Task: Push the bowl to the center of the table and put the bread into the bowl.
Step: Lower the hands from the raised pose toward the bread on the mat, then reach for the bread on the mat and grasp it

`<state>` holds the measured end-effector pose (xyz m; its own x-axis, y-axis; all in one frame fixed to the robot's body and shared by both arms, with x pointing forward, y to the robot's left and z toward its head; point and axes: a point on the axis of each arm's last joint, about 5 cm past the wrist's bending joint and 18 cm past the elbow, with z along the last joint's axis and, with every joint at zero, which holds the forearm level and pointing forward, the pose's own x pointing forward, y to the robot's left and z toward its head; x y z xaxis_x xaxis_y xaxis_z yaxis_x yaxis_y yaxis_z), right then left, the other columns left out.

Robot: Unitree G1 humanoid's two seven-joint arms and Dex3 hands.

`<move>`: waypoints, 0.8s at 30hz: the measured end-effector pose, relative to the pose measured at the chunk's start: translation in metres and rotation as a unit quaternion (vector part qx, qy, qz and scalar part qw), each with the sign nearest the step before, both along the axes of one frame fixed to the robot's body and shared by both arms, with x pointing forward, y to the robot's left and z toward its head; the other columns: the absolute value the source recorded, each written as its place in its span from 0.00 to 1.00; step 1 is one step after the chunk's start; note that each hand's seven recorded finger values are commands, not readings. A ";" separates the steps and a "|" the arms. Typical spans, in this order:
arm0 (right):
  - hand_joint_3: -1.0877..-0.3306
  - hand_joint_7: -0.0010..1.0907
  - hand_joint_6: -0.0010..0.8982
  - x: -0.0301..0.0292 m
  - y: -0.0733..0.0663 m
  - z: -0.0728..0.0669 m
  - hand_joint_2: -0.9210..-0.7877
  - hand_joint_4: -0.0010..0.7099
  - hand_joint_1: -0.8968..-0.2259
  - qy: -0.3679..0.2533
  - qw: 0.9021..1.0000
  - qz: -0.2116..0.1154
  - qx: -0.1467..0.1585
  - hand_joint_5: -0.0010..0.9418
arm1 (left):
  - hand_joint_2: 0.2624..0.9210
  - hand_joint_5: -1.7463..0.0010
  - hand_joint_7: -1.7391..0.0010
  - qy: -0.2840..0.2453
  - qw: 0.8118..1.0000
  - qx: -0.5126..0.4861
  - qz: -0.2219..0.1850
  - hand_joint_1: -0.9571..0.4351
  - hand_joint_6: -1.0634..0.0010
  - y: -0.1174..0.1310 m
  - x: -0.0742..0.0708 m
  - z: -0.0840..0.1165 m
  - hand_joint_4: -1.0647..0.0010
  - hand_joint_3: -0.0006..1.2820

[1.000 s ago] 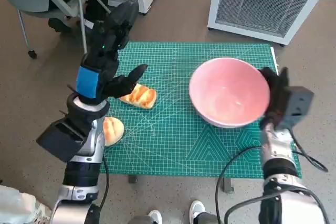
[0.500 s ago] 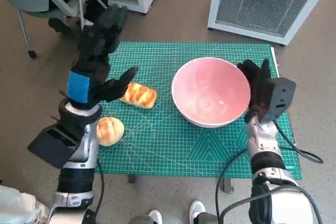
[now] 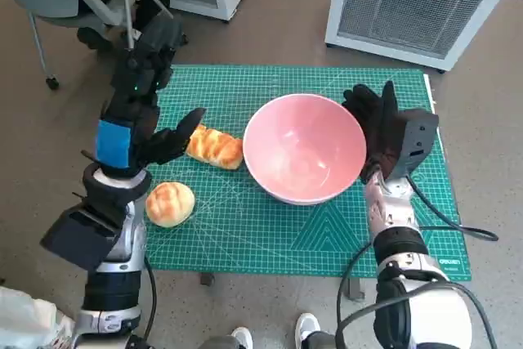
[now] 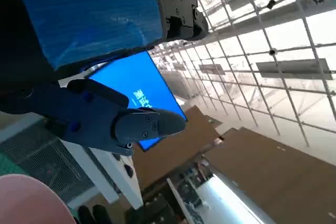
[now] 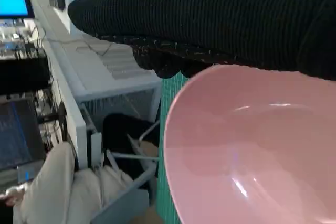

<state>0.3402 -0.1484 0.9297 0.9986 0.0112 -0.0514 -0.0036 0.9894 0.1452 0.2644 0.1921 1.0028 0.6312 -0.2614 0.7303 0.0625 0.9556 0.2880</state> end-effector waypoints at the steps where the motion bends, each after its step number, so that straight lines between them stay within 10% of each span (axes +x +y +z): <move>1: 0.31 0.06 0.28 0.0005 -0.001 0.001 0.00 0.30 0.68 -0.005 1.000 -0.001 -0.002 0.00 | 1.00 1.00 0.90 0.000 1.000 0.005 0.005 0.35 0.79 0.001 0.000 0.000 0.79 0.29; 14: 0.37 0.06 0.30 0.0099 -0.023 0.048 0.00 0.34 0.57 -0.198 0.978 -0.009 -0.062 0.01 | 1.00 1.00 0.91 0.048 0.975 0.208 0.068 0.35 0.79 0.041 0.006 0.007 0.79 0.27; 24: 0.41 0.08 0.35 0.0001 -0.029 0.089 0.00 0.40 0.55 -0.451 0.886 0.062 -0.085 0.02 | 1.00 1.00 0.93 0.147 0.909 0.385 0.066 0.34 0.76 0.057 0.026 0.038 0.80 0.13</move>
<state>0.3403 -0.1775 1.0189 0.6266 0.1921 0.7553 -0.1520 0.9807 -0.1233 0.2905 0.2488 1.0410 0.8329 -0.5308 0.1569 0.1445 0.4822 0.8641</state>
